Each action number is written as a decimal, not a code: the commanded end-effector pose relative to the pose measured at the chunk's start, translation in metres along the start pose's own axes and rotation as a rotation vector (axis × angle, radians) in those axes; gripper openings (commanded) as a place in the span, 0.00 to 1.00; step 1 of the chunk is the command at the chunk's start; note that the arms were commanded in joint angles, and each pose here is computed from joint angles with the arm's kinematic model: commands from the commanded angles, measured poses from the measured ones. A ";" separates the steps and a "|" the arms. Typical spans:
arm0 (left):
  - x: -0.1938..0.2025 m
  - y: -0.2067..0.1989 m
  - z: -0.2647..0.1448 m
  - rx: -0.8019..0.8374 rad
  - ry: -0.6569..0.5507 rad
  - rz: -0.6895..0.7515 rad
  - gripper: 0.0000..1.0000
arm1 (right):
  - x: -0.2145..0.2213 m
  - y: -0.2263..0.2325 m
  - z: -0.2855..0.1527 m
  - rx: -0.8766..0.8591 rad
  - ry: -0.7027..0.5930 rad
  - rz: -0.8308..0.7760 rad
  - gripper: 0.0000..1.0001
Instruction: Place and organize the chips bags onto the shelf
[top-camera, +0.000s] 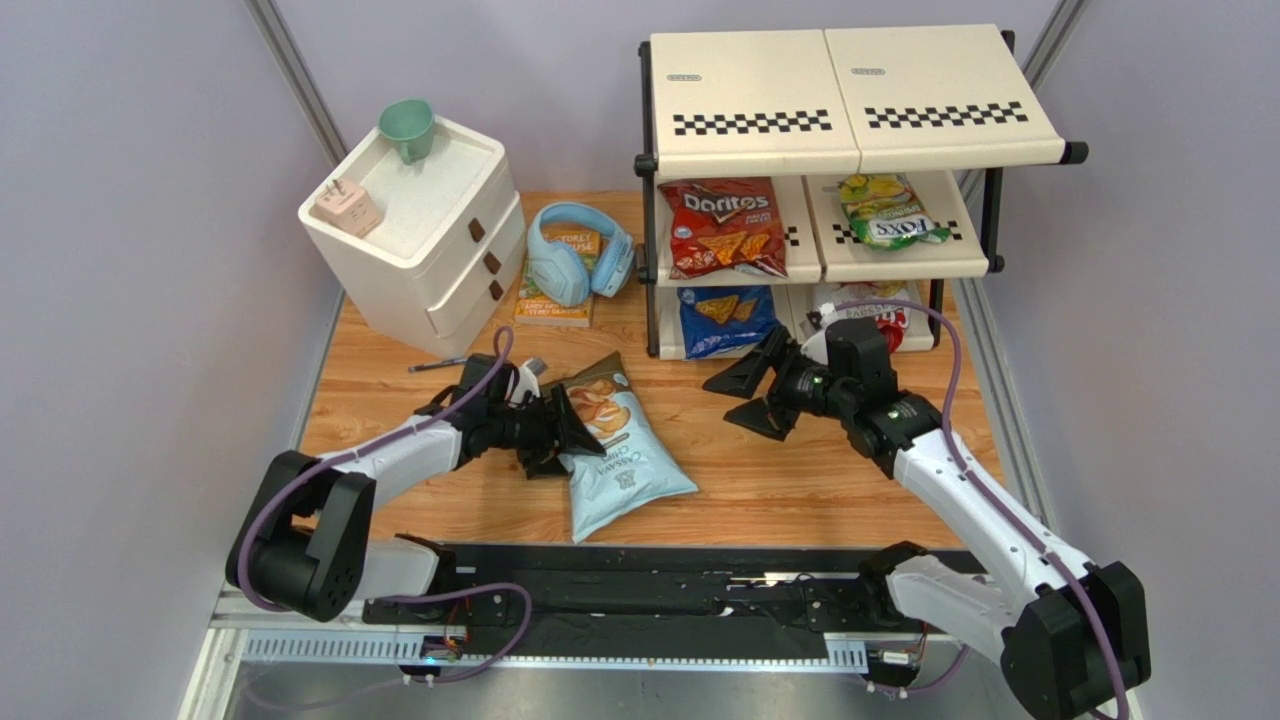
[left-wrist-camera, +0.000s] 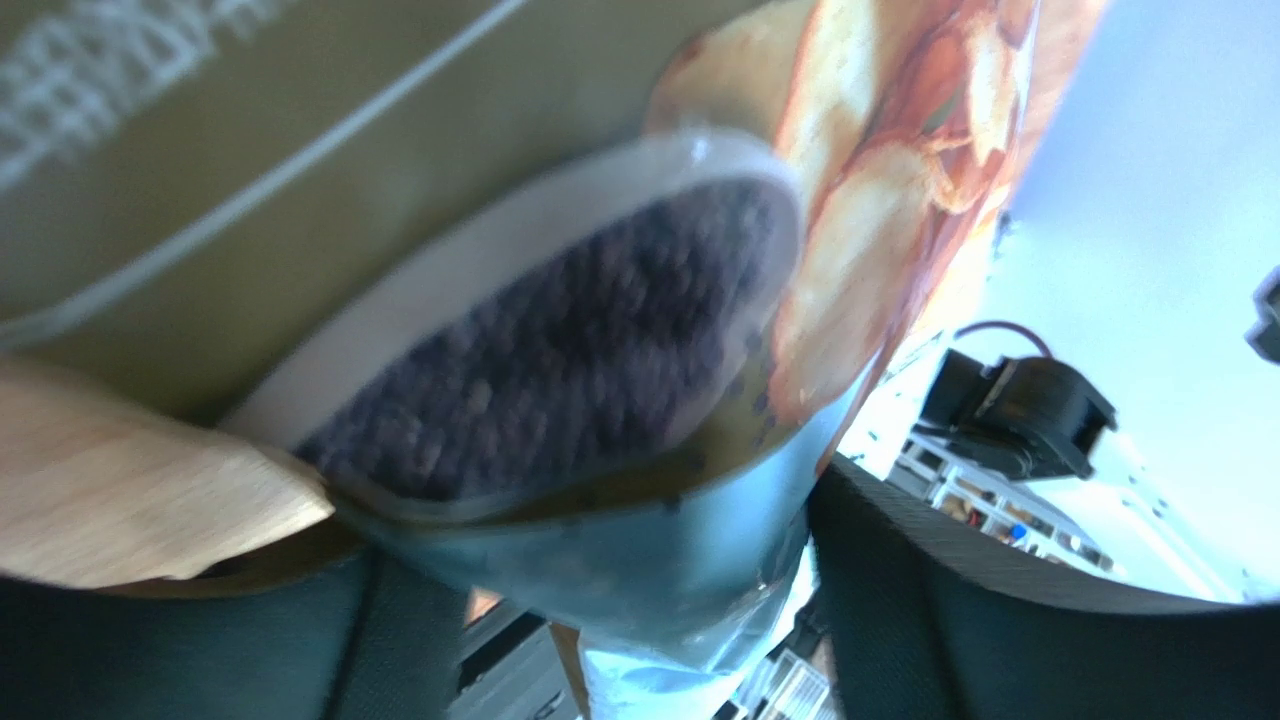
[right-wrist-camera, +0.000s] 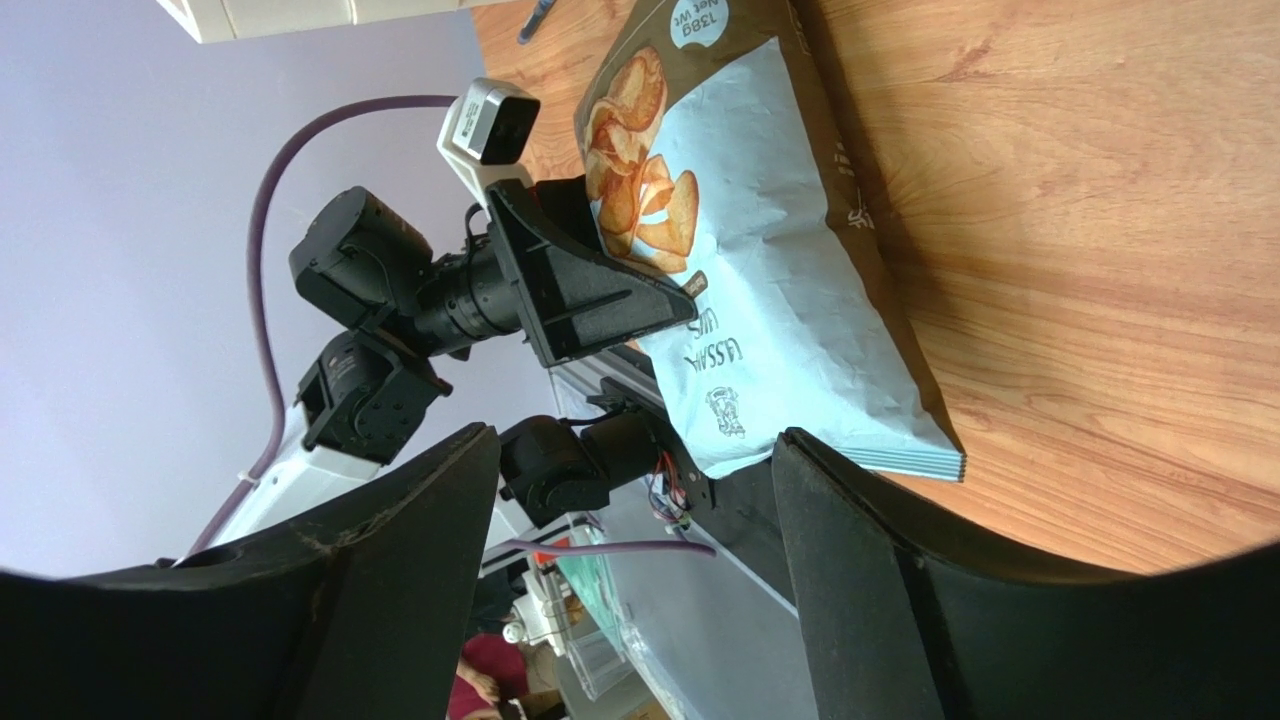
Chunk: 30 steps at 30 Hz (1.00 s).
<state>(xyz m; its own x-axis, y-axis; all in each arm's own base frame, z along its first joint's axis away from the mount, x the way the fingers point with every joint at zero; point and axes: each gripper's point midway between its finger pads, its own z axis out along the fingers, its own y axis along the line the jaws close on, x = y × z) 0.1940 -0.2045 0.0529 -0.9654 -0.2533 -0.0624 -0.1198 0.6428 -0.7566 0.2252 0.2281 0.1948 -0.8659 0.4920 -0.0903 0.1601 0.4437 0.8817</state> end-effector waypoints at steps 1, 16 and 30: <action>-0.018 -0.010 0.004 0.057 -0.095 0.000 0.68 | 0.005 0.017 -0.004 -0.093 0.010 -0.011 0.73; -0.041 -0.042 0.005 0.136 -0.240 -0.147 0.34 | 0.038 -0.063 0.000 0.043 -0.024 0.157 0.80; -0.039 -0.063 0.012 0.096 -0.230 -0.217 0.32 | 0.051 -0.027 0.068 -0.043 -0.034 0.087 0.82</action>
<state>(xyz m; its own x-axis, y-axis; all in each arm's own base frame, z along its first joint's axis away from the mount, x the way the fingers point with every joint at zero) 0.2358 -0.2424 0.0870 -0.8634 -0.5042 -0.0160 -0.2691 0.4872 -0.8308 0.1815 0.2600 0.0893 -0.8516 0.5239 0.0197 0.3224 0.4938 0.8076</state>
